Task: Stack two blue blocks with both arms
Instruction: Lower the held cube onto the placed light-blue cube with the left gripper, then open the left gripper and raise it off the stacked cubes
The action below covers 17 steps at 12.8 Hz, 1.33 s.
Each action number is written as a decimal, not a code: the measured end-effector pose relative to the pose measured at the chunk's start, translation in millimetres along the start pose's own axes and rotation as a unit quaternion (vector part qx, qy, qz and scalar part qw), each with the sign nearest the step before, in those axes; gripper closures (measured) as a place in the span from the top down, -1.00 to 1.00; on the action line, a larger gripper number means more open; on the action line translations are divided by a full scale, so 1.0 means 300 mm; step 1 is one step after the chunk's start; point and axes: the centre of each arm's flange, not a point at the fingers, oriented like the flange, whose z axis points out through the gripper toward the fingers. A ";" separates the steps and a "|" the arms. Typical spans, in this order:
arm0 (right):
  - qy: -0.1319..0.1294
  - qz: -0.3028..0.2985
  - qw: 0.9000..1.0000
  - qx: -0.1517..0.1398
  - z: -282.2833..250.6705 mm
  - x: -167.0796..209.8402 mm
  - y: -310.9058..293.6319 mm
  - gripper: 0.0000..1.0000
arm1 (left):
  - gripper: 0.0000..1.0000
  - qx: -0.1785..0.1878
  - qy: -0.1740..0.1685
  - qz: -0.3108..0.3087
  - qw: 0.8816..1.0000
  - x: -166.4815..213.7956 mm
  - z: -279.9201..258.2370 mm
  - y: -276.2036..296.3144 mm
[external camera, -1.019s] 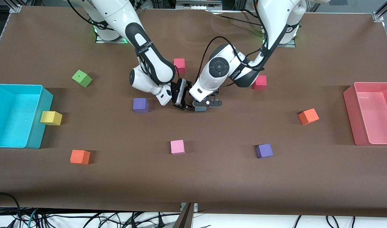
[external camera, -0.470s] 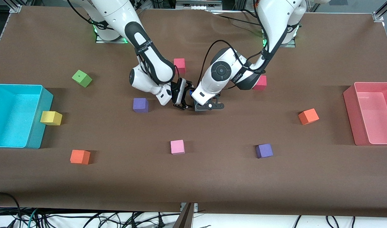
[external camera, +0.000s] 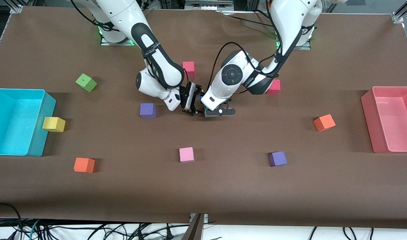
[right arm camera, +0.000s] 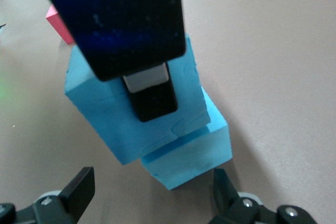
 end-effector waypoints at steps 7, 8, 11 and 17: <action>-0.002 0.000 1.000 0.001 0.001 -0.008 -0.002 1.00 | 1.00 -0.015 0.014 -0.024 1.000 0.021 -0.034 0.024; -0.002 0.000 1.000 0.001 0.001 -0.008 -0.002 1.00 | 1.00 -0.017 0.016 -0.023 0.999 0.024 -0.044 0.029; -0.005 0.001 1.000 0.001 -0.005 -0.018 -0.010 1.00 | 1.00 -0.025 0.034 -0.027 0.999 0.069 -0.107 0.016; -0.014 0.001 1.000 -0.003 -0.151 -0.037 -0.101 1.00 | 1.00 -0.025 0.066 -0.023 0.997 0.227 -0.389 -0.197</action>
